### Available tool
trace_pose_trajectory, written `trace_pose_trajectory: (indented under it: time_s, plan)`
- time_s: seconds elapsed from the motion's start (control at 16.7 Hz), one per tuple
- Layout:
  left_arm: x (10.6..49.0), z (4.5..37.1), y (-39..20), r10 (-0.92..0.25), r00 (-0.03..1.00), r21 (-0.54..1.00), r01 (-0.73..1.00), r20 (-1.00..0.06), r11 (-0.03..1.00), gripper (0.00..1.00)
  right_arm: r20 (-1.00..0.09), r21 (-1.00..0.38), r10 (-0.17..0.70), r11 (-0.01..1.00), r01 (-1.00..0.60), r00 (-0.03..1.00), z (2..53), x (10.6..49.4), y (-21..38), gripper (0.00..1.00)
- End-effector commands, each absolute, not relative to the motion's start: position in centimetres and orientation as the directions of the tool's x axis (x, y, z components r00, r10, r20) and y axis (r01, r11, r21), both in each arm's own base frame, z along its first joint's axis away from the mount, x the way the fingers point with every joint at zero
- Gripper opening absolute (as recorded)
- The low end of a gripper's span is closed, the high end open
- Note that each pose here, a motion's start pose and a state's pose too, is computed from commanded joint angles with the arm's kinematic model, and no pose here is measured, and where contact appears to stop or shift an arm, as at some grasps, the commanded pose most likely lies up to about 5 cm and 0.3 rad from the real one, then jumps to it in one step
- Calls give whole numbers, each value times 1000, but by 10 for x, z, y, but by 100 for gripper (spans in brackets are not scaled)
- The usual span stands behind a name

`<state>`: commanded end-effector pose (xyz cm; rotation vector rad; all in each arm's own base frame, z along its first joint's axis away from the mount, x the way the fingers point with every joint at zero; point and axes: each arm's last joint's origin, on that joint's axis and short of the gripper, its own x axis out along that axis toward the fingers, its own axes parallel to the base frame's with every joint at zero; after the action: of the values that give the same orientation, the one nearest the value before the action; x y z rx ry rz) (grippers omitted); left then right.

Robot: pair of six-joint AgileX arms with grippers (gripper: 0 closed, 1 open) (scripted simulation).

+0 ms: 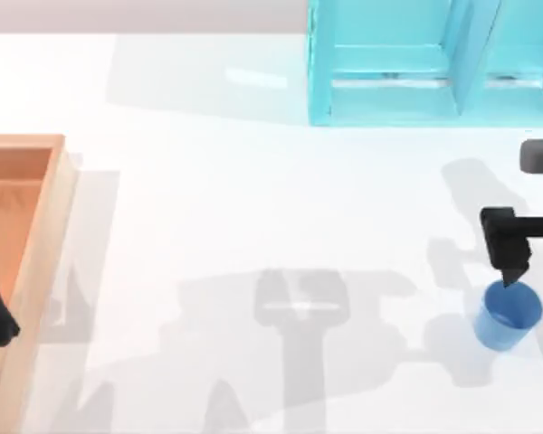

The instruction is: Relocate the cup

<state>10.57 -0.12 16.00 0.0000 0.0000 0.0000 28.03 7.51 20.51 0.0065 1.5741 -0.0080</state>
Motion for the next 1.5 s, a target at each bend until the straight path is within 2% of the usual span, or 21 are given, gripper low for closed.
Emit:
trace_pose_trajectory:
  time_s: [0.36, 0.66, 1.44, 1.5]
  plan:
    - [106, 160, -1, 0, 1000, 0, 0, 0, 1000, 100, -1000, 1, 1, 1000, 10, 4, 141, 279, 75, 100]
    - [106, 160, -1, 0, 1000, 0, 0, 0, 1000, 100, -1000, 0, 0, 1000, 10, 0, 136, 278, 75, 100]
    - [106, 160, -1, 0, 1000, 0, 0, 0, 1000, 100, -1000, 0, 0, 1000, 10, 0, 136, 278, 75, 2]
    - [106, 160, -1, 0, 1000, 0, 0, 0, 1000, 100, -1000, 0, 0, 1000, 10, 0, 136, 278, 75, 0]
